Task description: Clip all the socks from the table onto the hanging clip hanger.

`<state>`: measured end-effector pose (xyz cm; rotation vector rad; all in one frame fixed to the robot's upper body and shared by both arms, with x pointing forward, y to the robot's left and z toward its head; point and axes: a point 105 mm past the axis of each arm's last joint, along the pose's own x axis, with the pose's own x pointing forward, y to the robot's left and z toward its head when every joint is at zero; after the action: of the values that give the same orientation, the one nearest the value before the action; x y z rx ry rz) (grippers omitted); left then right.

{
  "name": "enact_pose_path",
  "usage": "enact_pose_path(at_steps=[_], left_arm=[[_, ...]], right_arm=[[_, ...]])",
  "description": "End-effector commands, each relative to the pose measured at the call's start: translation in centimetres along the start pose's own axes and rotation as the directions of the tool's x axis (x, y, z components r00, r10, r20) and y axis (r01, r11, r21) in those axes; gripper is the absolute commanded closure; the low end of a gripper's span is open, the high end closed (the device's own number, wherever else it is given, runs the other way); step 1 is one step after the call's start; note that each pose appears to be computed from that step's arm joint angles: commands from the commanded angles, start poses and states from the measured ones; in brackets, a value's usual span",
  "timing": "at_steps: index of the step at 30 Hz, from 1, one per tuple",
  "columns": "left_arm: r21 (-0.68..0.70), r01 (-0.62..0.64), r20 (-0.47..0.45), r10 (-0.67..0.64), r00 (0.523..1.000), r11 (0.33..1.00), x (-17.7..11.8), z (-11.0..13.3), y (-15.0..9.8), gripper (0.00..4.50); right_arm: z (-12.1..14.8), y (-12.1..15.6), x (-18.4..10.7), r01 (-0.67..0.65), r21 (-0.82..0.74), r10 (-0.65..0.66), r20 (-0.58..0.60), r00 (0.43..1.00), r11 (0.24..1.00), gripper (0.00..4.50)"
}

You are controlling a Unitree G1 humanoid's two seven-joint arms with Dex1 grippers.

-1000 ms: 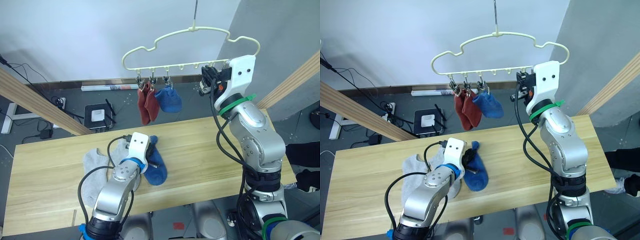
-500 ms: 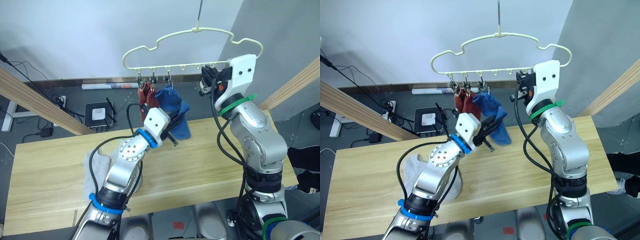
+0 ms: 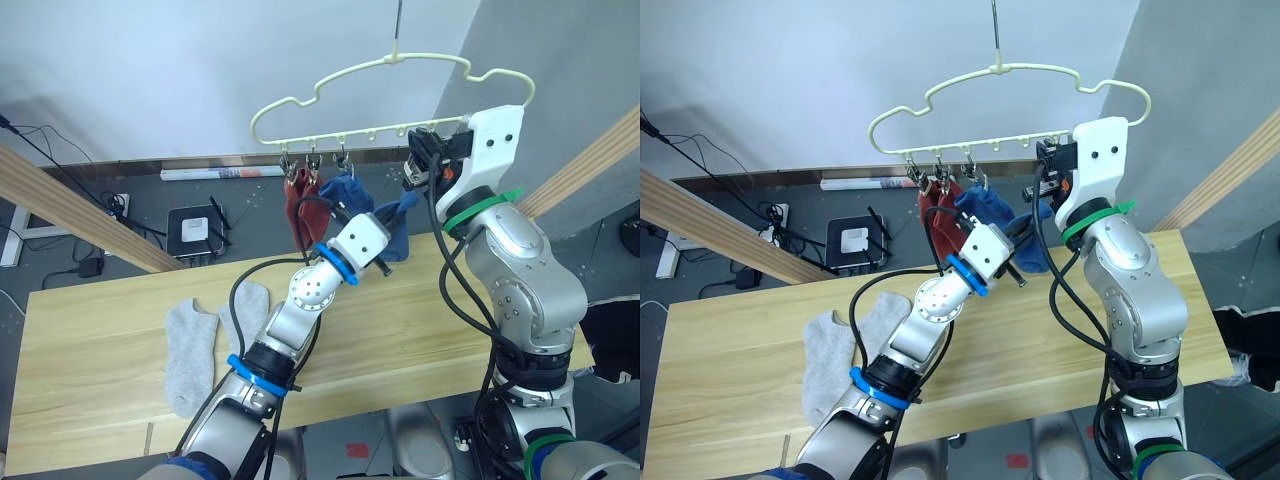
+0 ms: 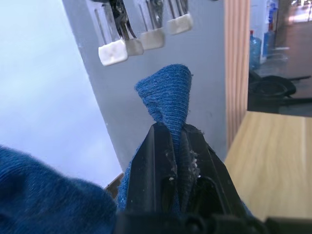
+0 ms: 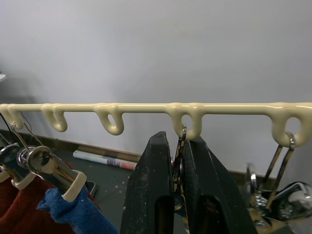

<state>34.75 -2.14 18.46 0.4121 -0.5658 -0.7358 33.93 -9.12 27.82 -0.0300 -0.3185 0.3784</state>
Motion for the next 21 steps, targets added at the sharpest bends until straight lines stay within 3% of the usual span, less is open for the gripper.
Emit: enact_pose_path(at_steps=[1,21], left_arm=[[0.008,-0.006,0.058,0.006,0.998,1.000,0.4,1.2,-0.2,4.47],[-0.009,-0.059,0.081,0.059,0.995,0.998,1.5,2.2,0.7,4.47]], right_arm=[[1.5,0.4,-0.6,-0.011,0.000,0.011,0.059,0.998,1.000,4.50],[0.7,0.7,-0.8,-0.022,0.016,0.021,0.027,0.999,1.000,4.50]])
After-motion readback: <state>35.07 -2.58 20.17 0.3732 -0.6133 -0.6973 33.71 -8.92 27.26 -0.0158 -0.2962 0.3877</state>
